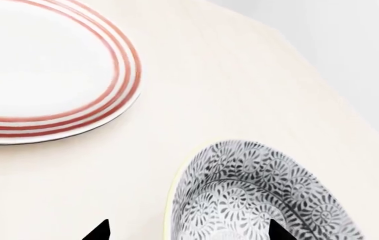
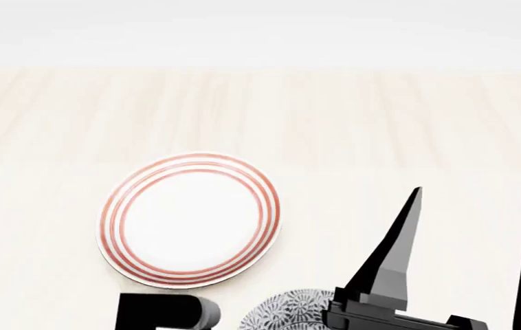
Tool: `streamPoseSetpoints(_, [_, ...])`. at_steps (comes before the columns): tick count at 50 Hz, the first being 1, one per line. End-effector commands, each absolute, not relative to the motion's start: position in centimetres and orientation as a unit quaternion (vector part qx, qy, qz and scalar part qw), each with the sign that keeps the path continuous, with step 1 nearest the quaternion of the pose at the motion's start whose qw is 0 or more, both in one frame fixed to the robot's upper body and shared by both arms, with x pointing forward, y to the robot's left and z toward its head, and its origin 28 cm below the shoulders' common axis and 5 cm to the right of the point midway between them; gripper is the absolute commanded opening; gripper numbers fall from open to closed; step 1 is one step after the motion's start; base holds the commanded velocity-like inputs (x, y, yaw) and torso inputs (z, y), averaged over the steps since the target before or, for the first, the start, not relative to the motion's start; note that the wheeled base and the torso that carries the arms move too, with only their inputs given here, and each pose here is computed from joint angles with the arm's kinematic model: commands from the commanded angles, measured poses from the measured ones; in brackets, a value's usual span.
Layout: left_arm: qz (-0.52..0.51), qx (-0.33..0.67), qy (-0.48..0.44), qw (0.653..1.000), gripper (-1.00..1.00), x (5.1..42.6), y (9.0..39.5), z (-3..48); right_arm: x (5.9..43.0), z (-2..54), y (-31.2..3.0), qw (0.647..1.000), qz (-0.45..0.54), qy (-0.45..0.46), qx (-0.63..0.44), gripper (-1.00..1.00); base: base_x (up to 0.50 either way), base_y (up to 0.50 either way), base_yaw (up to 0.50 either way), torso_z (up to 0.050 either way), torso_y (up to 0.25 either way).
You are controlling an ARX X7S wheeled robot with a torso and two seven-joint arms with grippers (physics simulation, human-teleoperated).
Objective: Put the bowl on the plate.
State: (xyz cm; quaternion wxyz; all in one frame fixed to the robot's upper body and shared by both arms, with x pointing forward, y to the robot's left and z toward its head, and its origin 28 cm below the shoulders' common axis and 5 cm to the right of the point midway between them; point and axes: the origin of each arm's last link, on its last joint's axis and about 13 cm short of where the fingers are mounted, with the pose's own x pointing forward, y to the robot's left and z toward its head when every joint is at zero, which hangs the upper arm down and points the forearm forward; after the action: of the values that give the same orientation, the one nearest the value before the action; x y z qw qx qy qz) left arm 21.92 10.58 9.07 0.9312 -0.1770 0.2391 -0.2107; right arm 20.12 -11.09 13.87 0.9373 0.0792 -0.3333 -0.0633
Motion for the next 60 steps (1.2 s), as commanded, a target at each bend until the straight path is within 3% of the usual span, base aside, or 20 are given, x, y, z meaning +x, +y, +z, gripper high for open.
streamPoseSetpoints(1, [-0.206, -0.186, 0.236, 0.931, 1.00, 22.2, 10.5, 8.9, 20.1, 13.9, -11.2, 0.936, -0.065, -0.340, 0.071, 1.00, 0.00, 0.00, 0.00, 0.000, 0.000])
streamPoseSetpoints(52, [-0.208, -0.185, 0.275, 0.920, 1.00, 22.4, 10.4, 7.3, 20.1, 13.6, -11.0, 0.940, -0.060, -0.329, 0.072, 1.00, 0.00, 0.00, 0.00, 0.000, 0.000])
streamPoseSetpoints(53, [-0.209, -0.185, 0.275, 0.920, -1.00, 22.4, 10.4, 7.3, 20.1, 13.6, -11.0, 0.940, -0.060, -0.329, 0.071, 1.00, 0.00, 0.00, 0.00, 0.000, 0.000])
streamPoseSetpoints(60, [-0.212, -0.177, 0.270, 0.922, -1.00, 22.3, 10.3, 7.3, 20.1, 13.5, -11.0, 0.940, -0.058, -0.328, 0.072, 1.00, 0.00, 0.00, 0.00, 0.000, 0.000])
